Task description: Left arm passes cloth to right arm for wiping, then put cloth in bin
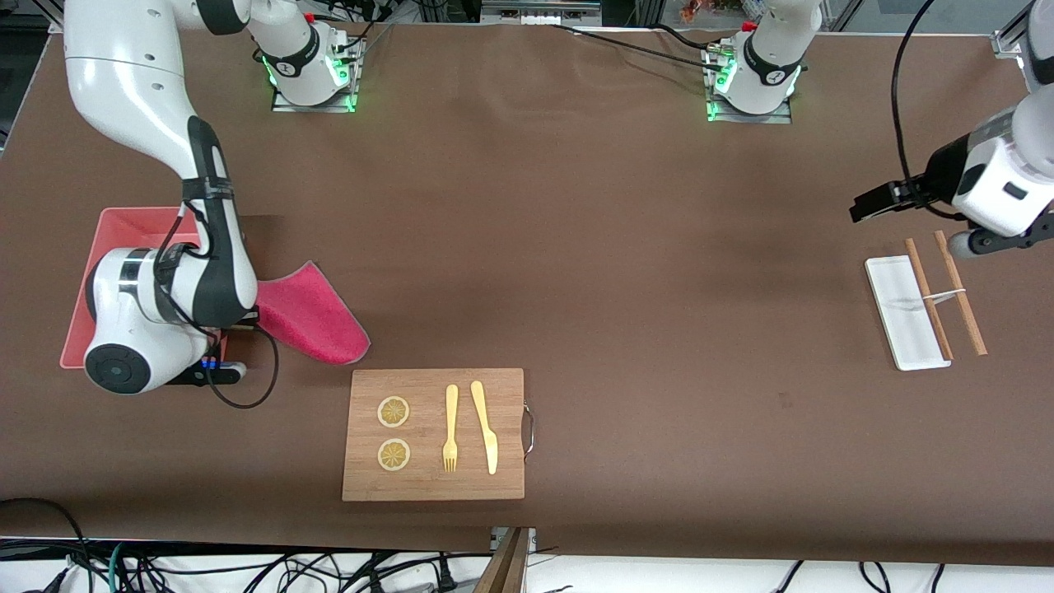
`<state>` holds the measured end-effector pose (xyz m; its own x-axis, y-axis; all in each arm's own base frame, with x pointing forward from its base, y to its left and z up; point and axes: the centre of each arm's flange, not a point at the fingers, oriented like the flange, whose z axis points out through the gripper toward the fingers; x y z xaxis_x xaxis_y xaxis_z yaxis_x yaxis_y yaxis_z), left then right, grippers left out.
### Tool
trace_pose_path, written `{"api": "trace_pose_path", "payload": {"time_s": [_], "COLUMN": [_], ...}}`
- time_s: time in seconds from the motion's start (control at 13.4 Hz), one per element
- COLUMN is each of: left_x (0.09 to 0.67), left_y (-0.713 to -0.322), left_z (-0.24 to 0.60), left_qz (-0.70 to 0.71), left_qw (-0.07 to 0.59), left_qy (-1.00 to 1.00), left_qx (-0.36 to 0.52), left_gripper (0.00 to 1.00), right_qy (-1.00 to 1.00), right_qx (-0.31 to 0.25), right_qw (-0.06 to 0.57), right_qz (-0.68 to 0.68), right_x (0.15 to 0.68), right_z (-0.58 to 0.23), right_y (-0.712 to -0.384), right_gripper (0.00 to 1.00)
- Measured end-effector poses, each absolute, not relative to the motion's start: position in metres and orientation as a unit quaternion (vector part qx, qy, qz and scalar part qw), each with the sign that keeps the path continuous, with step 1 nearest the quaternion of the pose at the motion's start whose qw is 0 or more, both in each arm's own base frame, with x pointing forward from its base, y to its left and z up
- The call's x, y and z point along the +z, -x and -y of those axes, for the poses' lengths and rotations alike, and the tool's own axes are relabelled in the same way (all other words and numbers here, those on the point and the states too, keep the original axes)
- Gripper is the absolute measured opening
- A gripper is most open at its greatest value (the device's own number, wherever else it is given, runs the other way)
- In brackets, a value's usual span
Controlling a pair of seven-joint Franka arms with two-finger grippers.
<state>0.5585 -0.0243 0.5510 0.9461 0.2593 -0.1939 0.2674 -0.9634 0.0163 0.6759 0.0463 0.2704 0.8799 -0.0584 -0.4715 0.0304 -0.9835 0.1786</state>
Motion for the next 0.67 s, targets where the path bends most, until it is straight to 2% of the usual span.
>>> {"api": "trace_pose_path", "payload": {"time_s": [0.3,0.67], "left_x": [0.548,0.549], "left_y": [-0.558,-0.558], "left_z": [0.023,0.021], "left_qz": [-0.134,-0.135], "left_qw": [0.021,0.020], "left_qy": [-0.986,-0.986], "left_qx": [-0.093,-0.091], "left_gripper": [1.00,1.00], "right_qy": [-0.968,-0.967], "right_qx": [-0.209,-0.169], "right_qw": [0.119,0.068], "right_qz": [0.078,0.177], "right_x": [0.264,0.248], "right_z": [-0.152,-0.267], "right_y": [-0.666,-0.646], "right_gripper": [0.02,0.02]}}
